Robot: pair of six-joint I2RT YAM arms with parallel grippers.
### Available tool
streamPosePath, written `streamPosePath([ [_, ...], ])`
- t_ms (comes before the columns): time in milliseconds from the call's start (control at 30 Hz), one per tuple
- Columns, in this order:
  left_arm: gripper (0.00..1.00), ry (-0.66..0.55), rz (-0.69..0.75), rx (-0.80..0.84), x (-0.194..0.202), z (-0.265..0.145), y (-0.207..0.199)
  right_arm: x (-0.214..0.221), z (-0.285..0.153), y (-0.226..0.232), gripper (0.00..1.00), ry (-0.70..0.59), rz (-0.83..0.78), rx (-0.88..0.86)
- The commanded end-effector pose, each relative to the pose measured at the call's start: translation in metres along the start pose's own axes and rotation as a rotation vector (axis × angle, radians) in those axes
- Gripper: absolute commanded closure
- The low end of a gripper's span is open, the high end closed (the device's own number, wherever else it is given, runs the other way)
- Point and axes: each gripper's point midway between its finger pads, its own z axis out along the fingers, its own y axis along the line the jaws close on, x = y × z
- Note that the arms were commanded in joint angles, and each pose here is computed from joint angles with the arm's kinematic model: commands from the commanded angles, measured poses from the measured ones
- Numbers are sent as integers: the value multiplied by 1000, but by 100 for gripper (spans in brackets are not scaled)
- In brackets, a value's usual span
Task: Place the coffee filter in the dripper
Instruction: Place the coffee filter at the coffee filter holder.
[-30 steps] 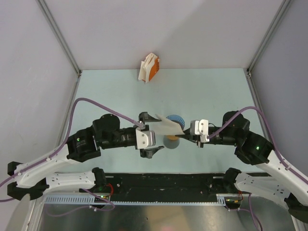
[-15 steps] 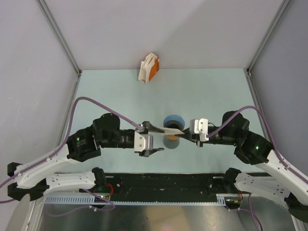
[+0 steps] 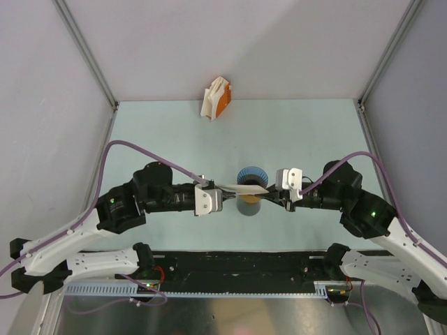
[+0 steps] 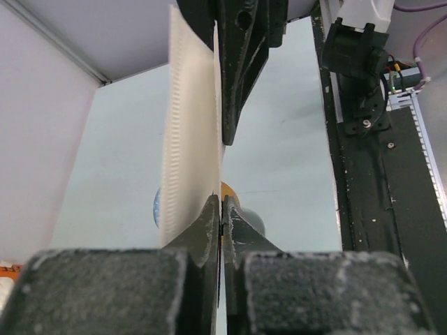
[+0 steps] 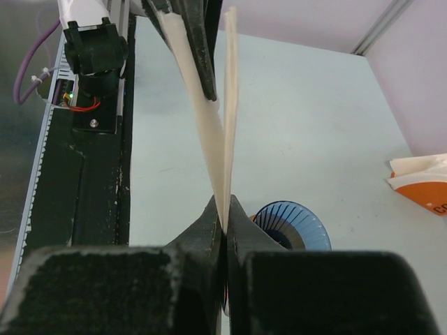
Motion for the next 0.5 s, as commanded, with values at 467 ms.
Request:
streamPosePath([
  [467,100,-35,86,-141,-25,-31,41,-2,-12,-6,100,6,-3,54],
])
